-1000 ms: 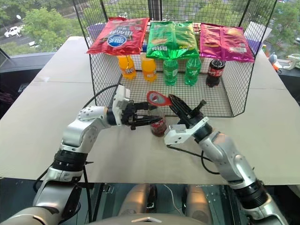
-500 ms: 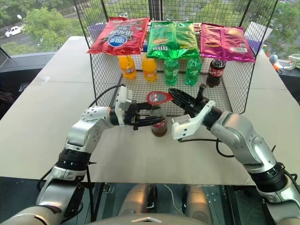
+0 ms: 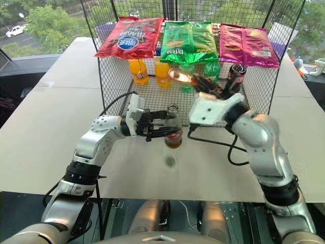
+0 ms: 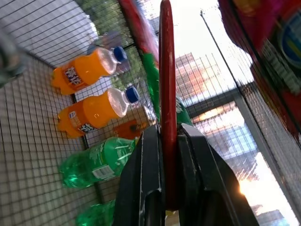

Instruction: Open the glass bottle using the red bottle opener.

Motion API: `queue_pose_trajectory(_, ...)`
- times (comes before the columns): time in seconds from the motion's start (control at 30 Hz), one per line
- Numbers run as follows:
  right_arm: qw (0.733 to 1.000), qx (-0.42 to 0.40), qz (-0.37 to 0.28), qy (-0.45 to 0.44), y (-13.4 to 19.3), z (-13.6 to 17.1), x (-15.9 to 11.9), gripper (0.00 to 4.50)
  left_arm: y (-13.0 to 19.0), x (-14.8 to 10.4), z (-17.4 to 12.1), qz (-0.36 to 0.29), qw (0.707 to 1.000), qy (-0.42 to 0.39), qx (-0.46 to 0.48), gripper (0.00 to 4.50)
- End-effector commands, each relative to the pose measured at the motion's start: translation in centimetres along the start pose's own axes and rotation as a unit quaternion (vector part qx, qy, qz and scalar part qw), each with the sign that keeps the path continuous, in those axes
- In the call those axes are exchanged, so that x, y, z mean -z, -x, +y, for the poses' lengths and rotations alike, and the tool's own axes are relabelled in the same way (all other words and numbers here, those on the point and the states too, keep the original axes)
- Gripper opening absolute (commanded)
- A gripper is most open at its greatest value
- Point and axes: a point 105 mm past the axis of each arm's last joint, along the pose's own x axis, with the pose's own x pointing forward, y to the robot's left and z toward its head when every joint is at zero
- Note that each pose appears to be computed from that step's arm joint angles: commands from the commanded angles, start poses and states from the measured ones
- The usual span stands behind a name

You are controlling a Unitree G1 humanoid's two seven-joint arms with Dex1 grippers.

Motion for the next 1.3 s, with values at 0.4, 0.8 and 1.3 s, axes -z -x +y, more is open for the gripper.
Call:
queue_pose_trajectory(0.4,0.792,-0.008,0.242,-0.560,8.5,11.3,4.4,0.00,-0.2,-0.6,-0.4,-0.012,1.000,-0.014,-0.008,2.24)
queue_pose_trajectory(0.8,0.715,-0.004,0.299,-0.632,10.3,13.3,7.3,4.34,0.0,-0.7,-0.6,-0.011,1.000,-0.018,-0.013,2.24)
queue_pose_trajectory(1.3,0.859,-0.060,0.197,-0.469,10.9,9.1,4.9,4.50,1.2,-0.8,-0.9,-0.012,1.000,-0.006,-0.021,4.46)
